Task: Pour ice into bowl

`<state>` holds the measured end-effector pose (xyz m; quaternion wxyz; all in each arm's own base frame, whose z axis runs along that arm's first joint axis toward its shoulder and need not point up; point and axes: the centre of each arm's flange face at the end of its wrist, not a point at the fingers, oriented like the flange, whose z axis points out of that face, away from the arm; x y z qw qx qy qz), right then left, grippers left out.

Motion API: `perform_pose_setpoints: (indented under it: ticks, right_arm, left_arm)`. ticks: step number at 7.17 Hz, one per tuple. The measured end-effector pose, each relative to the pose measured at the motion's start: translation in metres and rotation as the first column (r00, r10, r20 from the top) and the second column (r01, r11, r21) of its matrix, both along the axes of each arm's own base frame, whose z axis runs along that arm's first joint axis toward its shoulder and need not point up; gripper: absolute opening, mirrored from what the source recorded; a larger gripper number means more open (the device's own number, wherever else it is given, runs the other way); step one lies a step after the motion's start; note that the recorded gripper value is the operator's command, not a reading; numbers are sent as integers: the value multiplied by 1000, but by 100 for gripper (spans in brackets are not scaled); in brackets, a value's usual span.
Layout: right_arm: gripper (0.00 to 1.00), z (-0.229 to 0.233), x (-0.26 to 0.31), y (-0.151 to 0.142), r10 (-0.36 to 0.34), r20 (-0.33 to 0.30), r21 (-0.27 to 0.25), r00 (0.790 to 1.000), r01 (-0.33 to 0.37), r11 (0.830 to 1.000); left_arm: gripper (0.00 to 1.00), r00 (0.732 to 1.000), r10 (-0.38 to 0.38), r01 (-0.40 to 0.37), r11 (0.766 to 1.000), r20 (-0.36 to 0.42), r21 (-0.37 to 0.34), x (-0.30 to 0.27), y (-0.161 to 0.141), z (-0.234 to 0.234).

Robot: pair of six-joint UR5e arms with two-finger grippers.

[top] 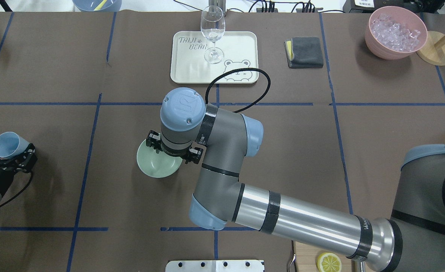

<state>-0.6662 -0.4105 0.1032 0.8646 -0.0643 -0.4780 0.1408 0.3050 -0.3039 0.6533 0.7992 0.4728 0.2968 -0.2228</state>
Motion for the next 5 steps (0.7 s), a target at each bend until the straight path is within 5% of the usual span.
perform_pose_setpoints:
  ticks: [3, 5]
  right_arm:
    - [100, -3, 76, -8, 35, 8, -3, 999, -35, 999]
    - [100, 47, 140, 0, 47, 1, 22, 999, -47, 999]
  left_arm:
    - [0, 998, 47, -50, 990, 32, 130, -32, -22, -45]
    - [0, 997, 50, -60, 978, 51, 199, -45, -27, -77]
